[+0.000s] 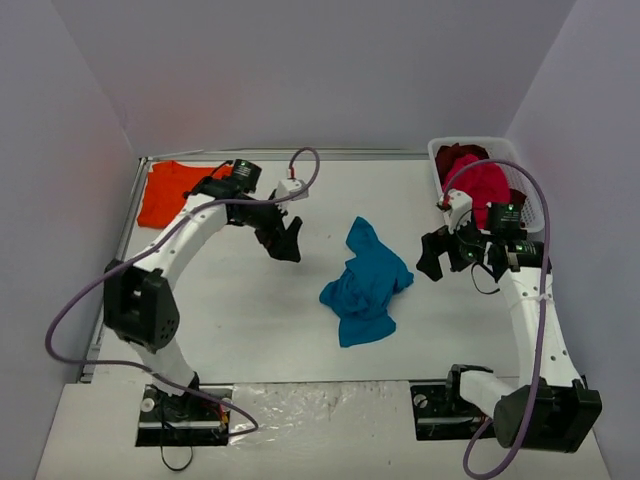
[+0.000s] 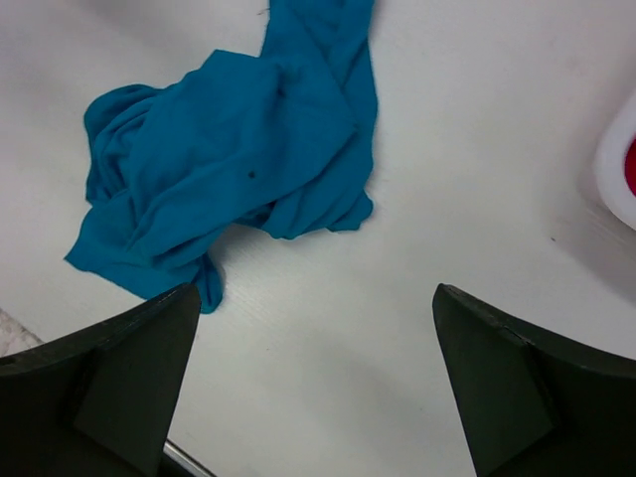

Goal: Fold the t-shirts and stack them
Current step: Move the tshirt to the center of the board, then flatten out the tshirt

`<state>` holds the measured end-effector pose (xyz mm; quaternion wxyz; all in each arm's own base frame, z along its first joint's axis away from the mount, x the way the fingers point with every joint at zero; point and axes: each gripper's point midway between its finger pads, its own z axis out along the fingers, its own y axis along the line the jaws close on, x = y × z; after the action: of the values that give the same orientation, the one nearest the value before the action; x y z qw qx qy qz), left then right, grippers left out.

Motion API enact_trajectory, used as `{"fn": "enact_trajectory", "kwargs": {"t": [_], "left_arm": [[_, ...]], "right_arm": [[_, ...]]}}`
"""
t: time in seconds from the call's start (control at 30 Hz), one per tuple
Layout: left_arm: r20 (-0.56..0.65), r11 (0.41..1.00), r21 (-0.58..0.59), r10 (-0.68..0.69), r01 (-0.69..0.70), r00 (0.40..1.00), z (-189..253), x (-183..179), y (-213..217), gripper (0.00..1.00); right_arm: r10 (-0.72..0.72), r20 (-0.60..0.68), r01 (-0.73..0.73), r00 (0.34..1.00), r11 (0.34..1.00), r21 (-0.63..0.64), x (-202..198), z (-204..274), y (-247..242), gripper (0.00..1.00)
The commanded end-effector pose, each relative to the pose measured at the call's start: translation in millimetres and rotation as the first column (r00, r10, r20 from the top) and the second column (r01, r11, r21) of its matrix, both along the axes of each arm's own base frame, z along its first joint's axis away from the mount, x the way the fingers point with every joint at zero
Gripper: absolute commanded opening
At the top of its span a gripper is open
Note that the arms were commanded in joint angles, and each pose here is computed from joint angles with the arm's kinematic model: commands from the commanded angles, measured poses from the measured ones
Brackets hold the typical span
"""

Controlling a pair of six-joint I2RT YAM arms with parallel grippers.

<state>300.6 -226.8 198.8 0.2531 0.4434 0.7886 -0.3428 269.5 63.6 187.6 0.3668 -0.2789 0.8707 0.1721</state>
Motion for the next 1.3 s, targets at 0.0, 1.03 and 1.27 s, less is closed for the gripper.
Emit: {"fn": "enact_trajectory", "kwargs": {"t": [0.0,1.03,1.27], "left_arm": [[-0.105,0.994,-0.065,-0.093,0.087,0.99,2,-12,-45,1.0],[-0.385,0.946,-0.294,-0.248,0.136,0.889,-55,9,-217,0.76],[-0.4,0.945,-0.288,-0.266,0.155,0.877,-64,3,-225,0.7]], "right_arm": [[-0.117,0.055,0.115,0.992,0.992,0.046,10,0,-16,1.0],[-0.195,0.061,0.189,0.979,0.977,0.098,13,1,-35,1.0],[-0.197,0.058,0.191,0.979,0.977,0.096,13,0,-35,1.0]]}}
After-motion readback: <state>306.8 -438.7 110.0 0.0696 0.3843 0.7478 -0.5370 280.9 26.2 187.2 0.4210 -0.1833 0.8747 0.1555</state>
